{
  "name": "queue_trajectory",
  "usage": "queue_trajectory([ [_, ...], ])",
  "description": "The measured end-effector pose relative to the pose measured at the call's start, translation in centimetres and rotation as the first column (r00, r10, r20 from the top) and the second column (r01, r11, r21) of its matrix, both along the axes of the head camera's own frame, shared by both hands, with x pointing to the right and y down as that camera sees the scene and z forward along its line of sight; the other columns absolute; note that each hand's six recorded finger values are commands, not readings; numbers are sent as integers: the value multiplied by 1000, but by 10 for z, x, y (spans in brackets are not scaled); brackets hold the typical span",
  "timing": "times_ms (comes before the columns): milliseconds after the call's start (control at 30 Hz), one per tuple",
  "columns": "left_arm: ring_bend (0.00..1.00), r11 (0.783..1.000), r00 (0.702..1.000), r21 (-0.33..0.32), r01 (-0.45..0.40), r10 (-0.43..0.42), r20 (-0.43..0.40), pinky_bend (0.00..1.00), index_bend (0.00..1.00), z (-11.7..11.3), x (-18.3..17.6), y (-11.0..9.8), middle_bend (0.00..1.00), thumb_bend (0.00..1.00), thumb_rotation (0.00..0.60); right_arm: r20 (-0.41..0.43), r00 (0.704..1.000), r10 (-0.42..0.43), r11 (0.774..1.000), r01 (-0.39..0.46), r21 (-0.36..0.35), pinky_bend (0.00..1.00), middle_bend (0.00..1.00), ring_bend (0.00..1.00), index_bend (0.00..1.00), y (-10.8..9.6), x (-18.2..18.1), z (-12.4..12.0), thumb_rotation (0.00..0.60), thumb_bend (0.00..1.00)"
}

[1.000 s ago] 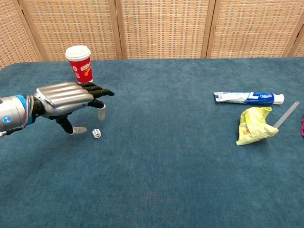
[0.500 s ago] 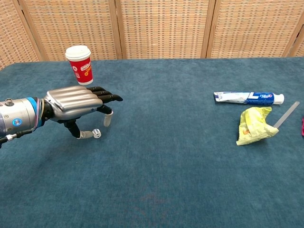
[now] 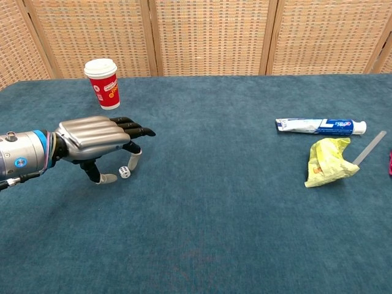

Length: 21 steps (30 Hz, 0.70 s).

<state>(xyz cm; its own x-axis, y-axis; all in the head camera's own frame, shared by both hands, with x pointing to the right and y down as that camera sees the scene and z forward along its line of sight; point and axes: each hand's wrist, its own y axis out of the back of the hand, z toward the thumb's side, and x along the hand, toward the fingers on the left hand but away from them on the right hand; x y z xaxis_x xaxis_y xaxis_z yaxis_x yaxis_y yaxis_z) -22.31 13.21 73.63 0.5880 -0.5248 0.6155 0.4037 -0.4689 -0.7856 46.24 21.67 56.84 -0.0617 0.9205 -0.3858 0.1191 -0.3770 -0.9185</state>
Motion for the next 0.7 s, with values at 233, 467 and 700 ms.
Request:
queue_trajectory([
  [233,0,1000,1000,5,0,0,10,20,570,3,1,0,0,355,600,3,1000,1,1000,-1,3,0,0,0,64,-1,0,0,600,62],
  [467,0,1000,1000,8,10,-10,3,21,630,4,3,0,0,369,600,7,1000,1,1000,-1,13,0,0,0,64,-1,0,-2,600,62],
  [700,0,999,999,33,30,-28,-40,21,630,-9,3,-4,0,370,600,13,1000,2,1000,-2,18,0,0,0,64,-1,0,-3,600,62],
])
